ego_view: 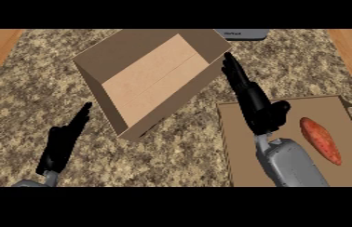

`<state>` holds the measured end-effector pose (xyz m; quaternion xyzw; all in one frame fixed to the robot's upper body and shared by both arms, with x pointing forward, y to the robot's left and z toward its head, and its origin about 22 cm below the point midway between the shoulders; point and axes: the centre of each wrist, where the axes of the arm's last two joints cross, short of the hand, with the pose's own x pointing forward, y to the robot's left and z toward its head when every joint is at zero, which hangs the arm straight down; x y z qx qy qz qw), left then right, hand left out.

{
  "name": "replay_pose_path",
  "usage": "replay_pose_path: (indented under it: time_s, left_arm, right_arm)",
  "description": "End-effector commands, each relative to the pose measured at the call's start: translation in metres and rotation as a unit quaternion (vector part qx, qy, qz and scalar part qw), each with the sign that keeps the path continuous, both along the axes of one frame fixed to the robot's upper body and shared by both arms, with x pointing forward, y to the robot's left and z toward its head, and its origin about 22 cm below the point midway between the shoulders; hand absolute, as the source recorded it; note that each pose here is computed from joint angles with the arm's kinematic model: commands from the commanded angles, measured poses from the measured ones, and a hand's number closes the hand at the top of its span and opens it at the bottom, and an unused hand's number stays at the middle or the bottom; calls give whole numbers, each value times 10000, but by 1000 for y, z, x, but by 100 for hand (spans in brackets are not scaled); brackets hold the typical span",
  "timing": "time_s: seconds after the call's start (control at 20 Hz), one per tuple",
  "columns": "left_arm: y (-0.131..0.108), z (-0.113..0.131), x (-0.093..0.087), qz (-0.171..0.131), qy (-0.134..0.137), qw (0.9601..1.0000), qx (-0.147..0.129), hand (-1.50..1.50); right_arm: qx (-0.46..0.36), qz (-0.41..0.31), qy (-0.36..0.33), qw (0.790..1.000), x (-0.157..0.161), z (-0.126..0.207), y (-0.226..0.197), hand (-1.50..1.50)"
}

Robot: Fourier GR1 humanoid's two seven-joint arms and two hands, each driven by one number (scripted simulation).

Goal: Pick the sweet potato from the tray and place it in the cardboard box

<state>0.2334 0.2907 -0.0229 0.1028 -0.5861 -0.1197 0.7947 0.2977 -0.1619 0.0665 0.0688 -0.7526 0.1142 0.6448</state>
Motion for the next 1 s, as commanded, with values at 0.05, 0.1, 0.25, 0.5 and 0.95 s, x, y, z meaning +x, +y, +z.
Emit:
replay_pose_path:
  time_s: [0.05,0.1,0.25,0.5,0.95]
  left_arm:
    - [30,15,9,476,-330,9970,510,0]
    - [39,21,17,671,-516,9939,709,0]
    - [63,52,30,1070,-1150,9788,1317,0]
    - [65,44,24,1055,-969,9817,1256,0]
    - [58,33,23,1088,-950,9811,1290,0]
  right_arm:
    - [65,1057,290,9940,1,-10,-66,-150]
    - [99,1497,353,9881,1,-2,-69,-150]
    - [88,2501,652,9660,-11,-16,-89,-150]
    - [-1777,3238,-219,9290,-15,0,-147,-150]
    - [-873,3569,-964,9250,-4,32,-237,-150]
